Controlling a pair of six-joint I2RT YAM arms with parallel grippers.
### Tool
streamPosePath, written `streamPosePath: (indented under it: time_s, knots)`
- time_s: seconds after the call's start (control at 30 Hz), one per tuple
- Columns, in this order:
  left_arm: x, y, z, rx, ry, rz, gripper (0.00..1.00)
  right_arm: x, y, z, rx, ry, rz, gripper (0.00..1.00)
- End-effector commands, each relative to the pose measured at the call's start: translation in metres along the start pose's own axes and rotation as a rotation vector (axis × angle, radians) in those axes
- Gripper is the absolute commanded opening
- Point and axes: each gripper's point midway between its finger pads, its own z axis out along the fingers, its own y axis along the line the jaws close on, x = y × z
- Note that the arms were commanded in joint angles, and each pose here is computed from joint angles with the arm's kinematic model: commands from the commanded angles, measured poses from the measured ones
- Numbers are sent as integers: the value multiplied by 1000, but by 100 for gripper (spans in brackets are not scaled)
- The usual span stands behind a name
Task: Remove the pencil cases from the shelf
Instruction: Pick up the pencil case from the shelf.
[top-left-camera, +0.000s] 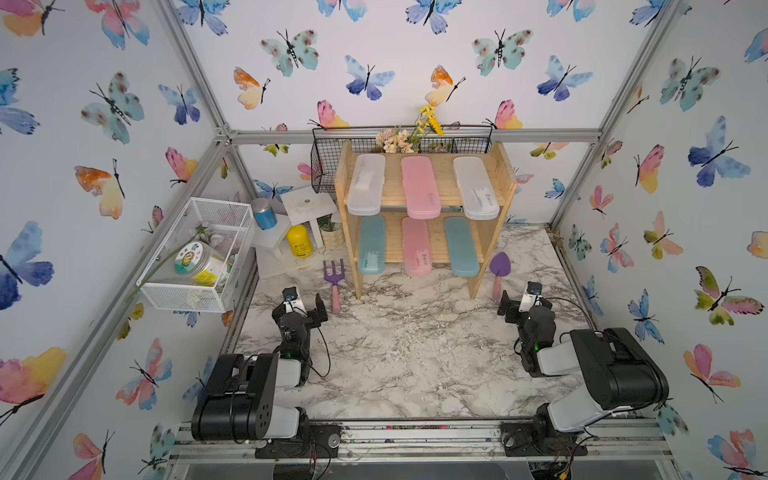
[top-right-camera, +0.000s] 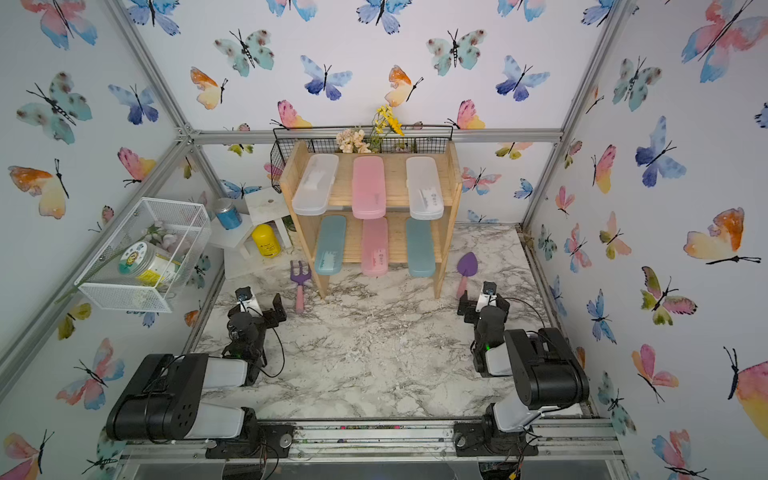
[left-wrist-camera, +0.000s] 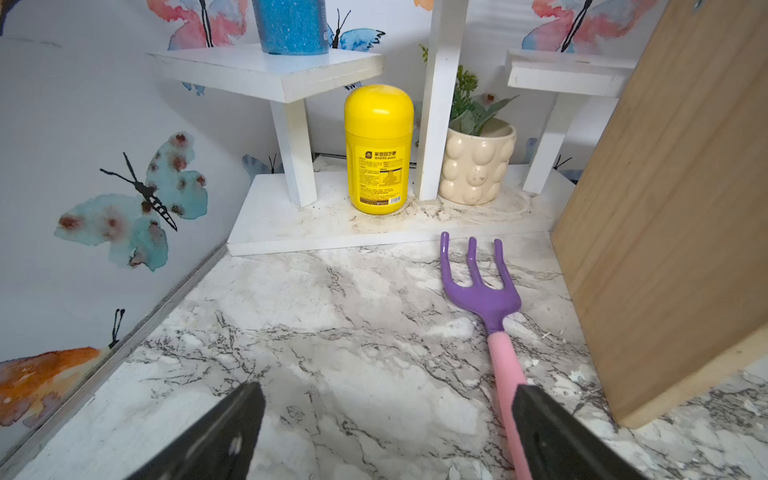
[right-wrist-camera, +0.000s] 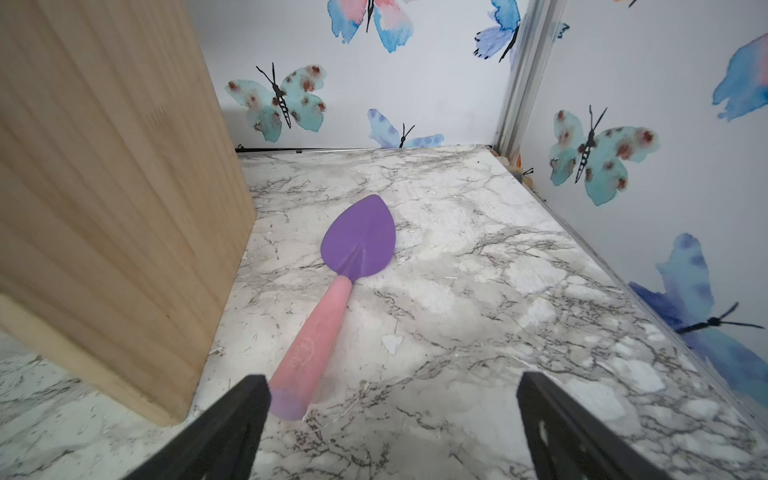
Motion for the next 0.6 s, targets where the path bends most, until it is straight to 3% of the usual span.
streamPosePath:
  time_s: [0.0, 0.37, 0.43, 0.5, 0.57]
  knots:
    - [-7, -5, -1, 28, -24, 3, 99, -10, -3, 2, 25, -27, -1, 99]
    - [-8, -6, -1, 33, -27, 2, 99, -10, -1, 4, 8, -21, 3, 99]
    - [-17, -5, 0, 36, -48, -9, 99, -18, -13, -3, 69, -65, 27, 99]
    - [-20, -13, 17, 55, 88, 26, 99, -19, -12, -14, 47, -78, 38, 99]
    - [-42, -26, 19, 107, 121, -15, 99, -43, -6, -11, 47, -116, -5, 99]
